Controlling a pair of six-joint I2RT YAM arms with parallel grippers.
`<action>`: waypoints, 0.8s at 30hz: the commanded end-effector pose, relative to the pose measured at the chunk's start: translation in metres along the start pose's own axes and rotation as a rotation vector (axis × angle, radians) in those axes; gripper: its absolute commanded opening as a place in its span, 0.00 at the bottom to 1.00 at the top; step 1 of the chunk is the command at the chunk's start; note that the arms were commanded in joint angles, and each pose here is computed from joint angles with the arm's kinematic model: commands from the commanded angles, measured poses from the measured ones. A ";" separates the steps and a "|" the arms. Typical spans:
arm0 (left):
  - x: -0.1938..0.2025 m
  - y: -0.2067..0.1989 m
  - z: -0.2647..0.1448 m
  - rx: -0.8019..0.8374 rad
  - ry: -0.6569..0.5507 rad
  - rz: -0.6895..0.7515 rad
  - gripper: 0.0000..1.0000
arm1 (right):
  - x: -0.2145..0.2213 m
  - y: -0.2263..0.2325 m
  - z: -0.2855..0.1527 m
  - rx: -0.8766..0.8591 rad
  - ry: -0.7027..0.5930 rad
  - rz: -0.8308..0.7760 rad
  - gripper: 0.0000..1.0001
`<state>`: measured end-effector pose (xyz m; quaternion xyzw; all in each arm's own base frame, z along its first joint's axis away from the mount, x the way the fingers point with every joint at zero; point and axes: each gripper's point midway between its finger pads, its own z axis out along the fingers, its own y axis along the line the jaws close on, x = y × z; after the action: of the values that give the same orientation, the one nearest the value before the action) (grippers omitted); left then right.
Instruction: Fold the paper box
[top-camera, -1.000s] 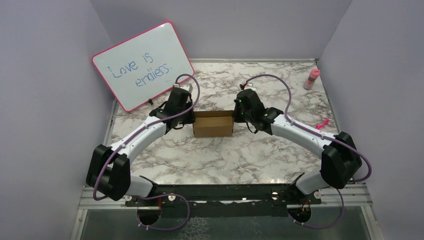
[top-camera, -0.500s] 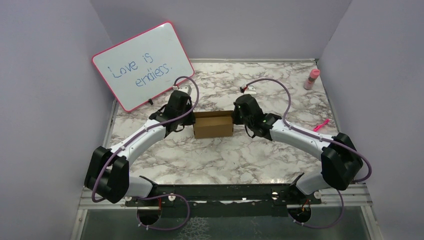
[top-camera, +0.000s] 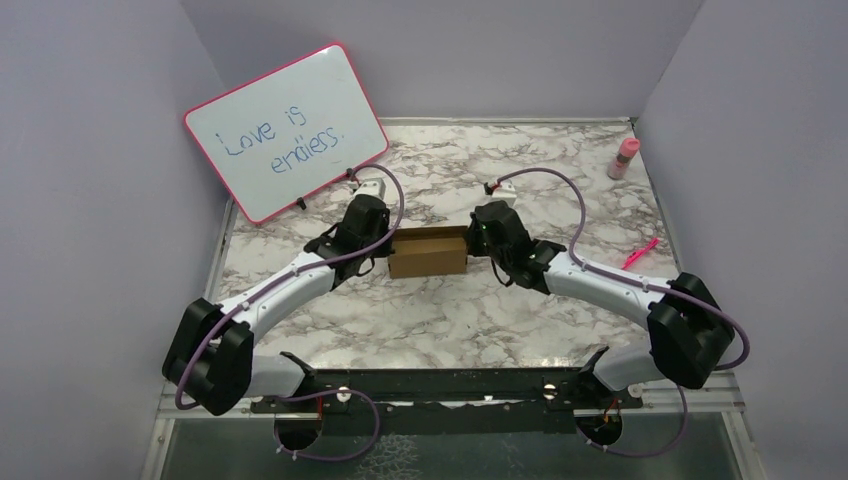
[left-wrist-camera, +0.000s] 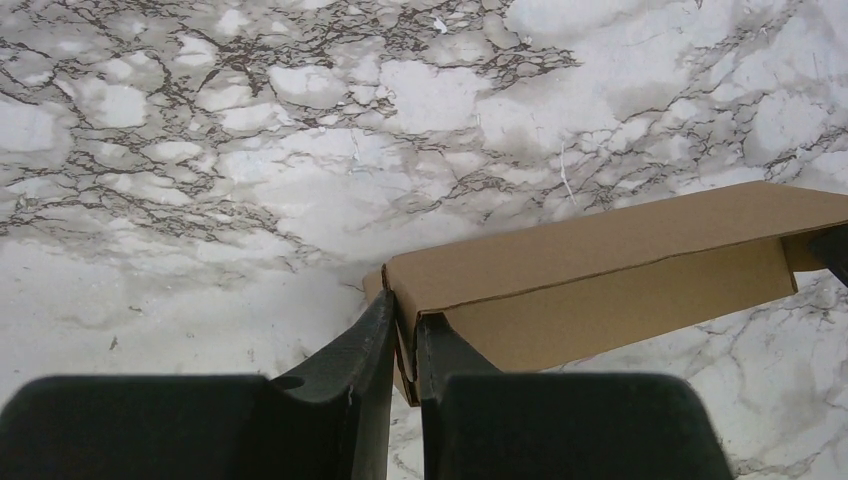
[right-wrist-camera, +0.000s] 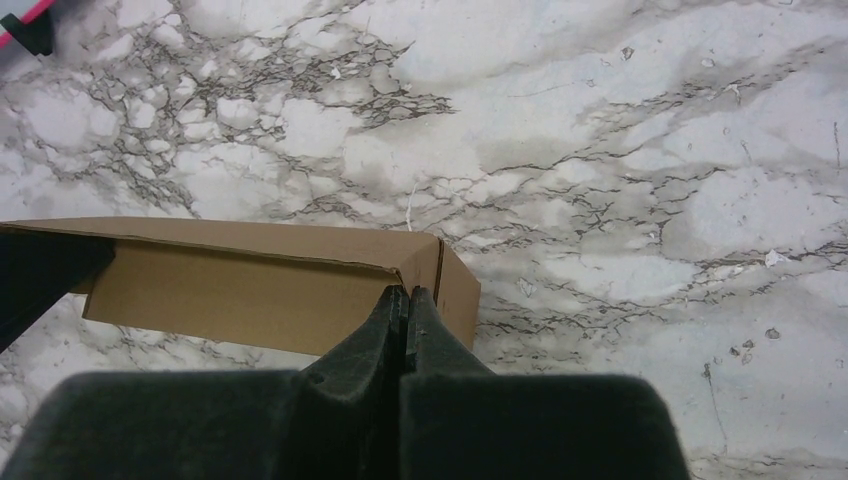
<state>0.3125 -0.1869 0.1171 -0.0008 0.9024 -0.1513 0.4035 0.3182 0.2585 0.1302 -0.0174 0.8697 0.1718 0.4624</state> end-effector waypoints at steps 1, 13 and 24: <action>0.017 -0.007 -0.002 0.009 0.002 -0.002 0.13 | 0.036 -0.007 -0.004 0.001 0.079 -0.025 0.01; 0.042 0.005 0.001 -0.036 -0.011 0.024 0.18 | 0.052 -0.018 0.001 0.001 0.068 -0.055 0.04; 0.017 -0.008 -0.025 0.076 -0.147 -0.037 0.42 | 0.022 -0.012 -0.015 -0.027 -0.017 -0.056 0.29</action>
<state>0.2906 -0.1864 0.1147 -0.0107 0.8710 -0.1636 0.4631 0.3040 0.2513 0.1139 -0.0325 0.8597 0.1784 0.4776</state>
